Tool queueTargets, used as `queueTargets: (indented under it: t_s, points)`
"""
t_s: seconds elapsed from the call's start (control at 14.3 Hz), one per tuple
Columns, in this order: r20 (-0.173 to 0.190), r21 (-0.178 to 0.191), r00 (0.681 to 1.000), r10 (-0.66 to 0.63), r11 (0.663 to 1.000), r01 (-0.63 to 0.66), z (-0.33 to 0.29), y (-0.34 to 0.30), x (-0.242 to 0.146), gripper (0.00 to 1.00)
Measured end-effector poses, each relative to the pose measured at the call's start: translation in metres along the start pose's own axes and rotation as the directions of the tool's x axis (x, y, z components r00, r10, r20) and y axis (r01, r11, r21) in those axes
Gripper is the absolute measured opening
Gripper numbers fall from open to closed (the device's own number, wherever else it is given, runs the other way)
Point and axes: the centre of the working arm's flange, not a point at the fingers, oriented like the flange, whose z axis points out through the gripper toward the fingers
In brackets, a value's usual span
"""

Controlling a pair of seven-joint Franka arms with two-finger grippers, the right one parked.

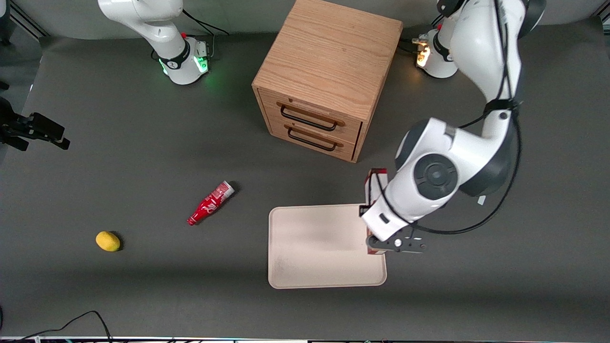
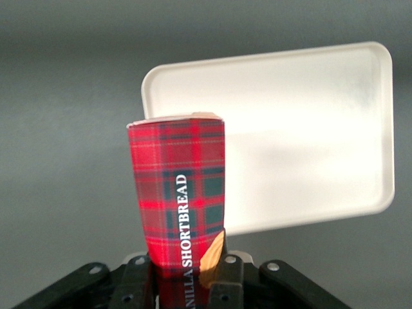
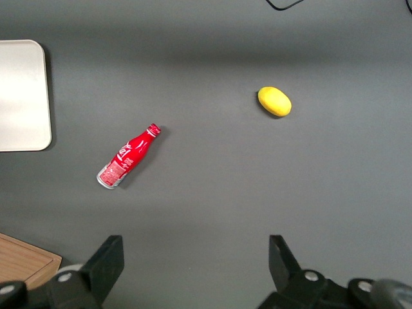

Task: Place red cookie box on tray
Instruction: 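Carry the red box over the cream tray with the left gripper, then lower the red box onto the tray and open the left gripper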

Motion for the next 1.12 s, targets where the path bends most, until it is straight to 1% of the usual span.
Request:
queueTargets:
  t_s: [0.07, 0.35, 0.63, 0.84, 1.12]
  points:
    - [-0.009, 0.005, 1.0, -0.004, 1.0, 0.004, 0.016, 0.003, 0.003, 0.32]
    - [-0.026, 0.027, 1.0, -0.006, 1.0, 0.007, 0.064, -0.001, 0.012, 0.32]
    - [-0.054, 0.023, 0.998, -0.008, 1.0, 0.01, 0.102, -0.003, 0.019, 0.32]
    - [-0.061, 0.024, 0.998, -0.011, 1.0, 0.012, 0.12, -0.006, 0.021, 0.32]
    - [-0.07, 0.032, 0.997, -0.013, 0.999, 0.015, 0.127, -0.011, 0.023, 0.32]
